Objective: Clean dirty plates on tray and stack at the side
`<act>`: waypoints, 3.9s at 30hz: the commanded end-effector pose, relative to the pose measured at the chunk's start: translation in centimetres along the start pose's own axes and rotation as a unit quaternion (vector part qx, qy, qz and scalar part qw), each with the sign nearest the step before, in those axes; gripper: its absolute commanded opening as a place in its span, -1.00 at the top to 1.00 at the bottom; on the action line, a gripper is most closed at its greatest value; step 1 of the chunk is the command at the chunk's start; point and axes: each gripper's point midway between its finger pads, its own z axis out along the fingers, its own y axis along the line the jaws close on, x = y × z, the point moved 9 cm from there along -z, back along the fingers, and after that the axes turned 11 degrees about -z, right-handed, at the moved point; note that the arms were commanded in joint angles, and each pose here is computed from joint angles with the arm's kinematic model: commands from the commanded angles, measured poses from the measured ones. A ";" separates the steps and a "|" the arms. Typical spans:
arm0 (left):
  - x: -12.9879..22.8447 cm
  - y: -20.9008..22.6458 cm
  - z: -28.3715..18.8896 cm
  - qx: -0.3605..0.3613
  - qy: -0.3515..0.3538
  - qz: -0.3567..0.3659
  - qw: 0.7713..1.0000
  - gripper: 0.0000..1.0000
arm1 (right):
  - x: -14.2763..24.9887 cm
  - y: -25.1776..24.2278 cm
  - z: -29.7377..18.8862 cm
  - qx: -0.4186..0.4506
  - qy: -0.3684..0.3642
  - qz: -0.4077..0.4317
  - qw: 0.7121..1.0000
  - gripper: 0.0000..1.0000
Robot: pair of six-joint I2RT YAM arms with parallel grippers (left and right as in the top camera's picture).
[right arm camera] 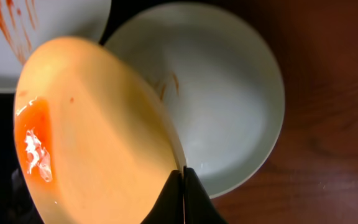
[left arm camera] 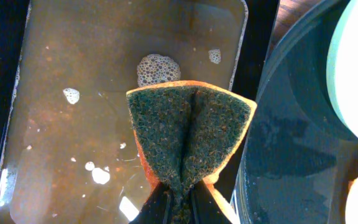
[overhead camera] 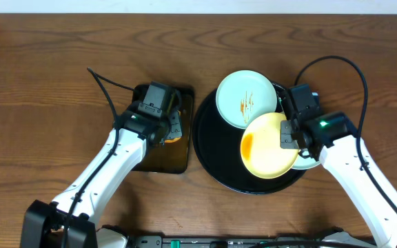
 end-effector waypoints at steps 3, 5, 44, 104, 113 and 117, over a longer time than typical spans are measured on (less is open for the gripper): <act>-0.2 0.2 -0.5 0.000 -0.010 0.007 1.000 0.85 | -1.5 0.7 -1.8 0.060 -0.074 -0.048 0.994 0.98; -0.2 0.2 -0.5 0.000 -0.010 0.007 1.000 0.84 | -1.7 0.9 -2.2 0.084 -0.088 -0.064 0.990 0.98; -0.2 0.2 -0.5 -0.001 -0.010 0.007 1.000 0.84 | 8.2 0.6 6.3 -0.085 0.171 0.172 0.966 0.32; -0.1 0.2 -0.5 -0.002 -0.008 0.007 1.000 0.84 | 3.9 -1.8 -0.2 -0.051 0.119 0.034 0.991 0.98; -0.1 0.2 -0.5 -0.002 -0.009 0.007 1.000 0.85 | 1.7 -1.4 -1.2 0.005 0.041 0.002 0.999 0.98; -0.1 0.2 -0.5 -0.002 -0.009 0.007 1.000 0.84 | -0.2 -0.7 -2.9 0.051 -0.028 -0.027 0.998 0.98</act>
